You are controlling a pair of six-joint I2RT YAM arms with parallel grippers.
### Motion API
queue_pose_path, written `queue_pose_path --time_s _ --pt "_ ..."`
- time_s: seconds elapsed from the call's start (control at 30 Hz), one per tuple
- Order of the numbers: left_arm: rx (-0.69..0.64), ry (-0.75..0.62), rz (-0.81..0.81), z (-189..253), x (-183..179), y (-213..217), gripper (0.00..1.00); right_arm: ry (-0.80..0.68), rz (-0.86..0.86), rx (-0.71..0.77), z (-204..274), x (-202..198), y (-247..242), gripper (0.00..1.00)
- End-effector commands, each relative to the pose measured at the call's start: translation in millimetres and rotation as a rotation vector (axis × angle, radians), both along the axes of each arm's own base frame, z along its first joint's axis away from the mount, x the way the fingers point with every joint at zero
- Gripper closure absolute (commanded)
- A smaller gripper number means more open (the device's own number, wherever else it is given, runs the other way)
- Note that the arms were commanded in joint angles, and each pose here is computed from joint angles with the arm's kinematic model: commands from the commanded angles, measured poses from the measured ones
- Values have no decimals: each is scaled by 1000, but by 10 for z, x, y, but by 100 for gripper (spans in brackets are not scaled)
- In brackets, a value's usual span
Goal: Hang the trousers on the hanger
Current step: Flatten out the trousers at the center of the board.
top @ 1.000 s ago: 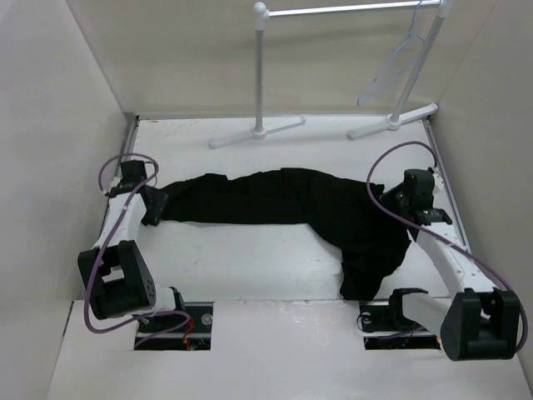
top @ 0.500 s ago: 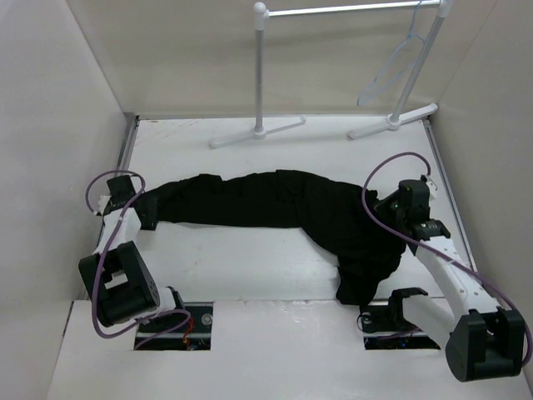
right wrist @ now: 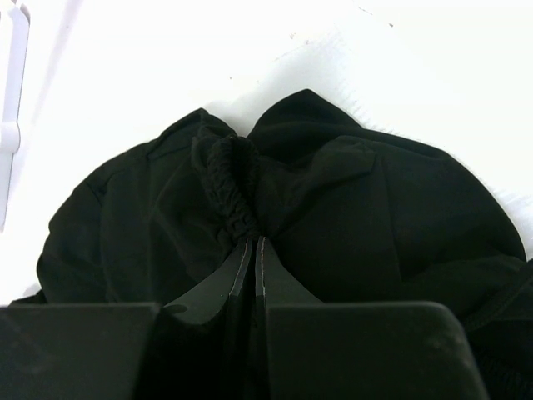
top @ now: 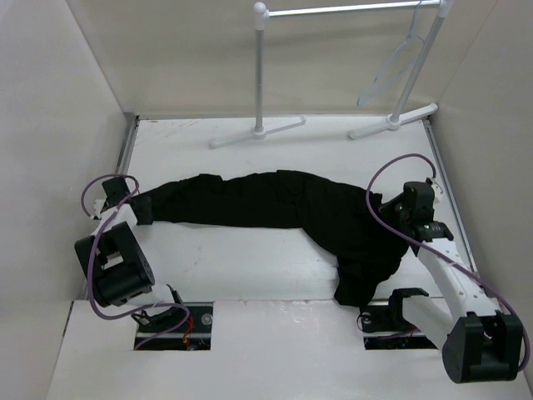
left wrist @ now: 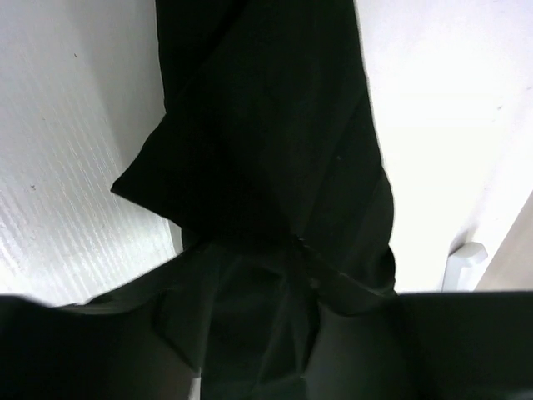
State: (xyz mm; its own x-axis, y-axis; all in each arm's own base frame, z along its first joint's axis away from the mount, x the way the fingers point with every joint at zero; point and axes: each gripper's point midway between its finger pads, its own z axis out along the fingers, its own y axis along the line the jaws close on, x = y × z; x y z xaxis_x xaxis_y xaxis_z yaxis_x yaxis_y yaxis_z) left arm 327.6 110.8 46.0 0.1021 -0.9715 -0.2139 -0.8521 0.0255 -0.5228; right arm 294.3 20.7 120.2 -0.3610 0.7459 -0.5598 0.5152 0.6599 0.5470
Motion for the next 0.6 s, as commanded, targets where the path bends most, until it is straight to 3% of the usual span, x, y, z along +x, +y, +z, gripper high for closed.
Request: queue_pose_path --time_s 0.0,0.13,0.43,0.57 --pt "12 -64 21 168 169 89 73 -17 7 -6 44 -11 -8 92" --pt "24 -95 32 293 226 120 87 -11 -1 -10 24 -18 -28 92" --pt "102 -144 38 757 432 240 97 -1 -38 -8 47 44 -131 93" --pt "130 -180 26 977 752 286 100 -13 -55 -8 127 143 -170 93"
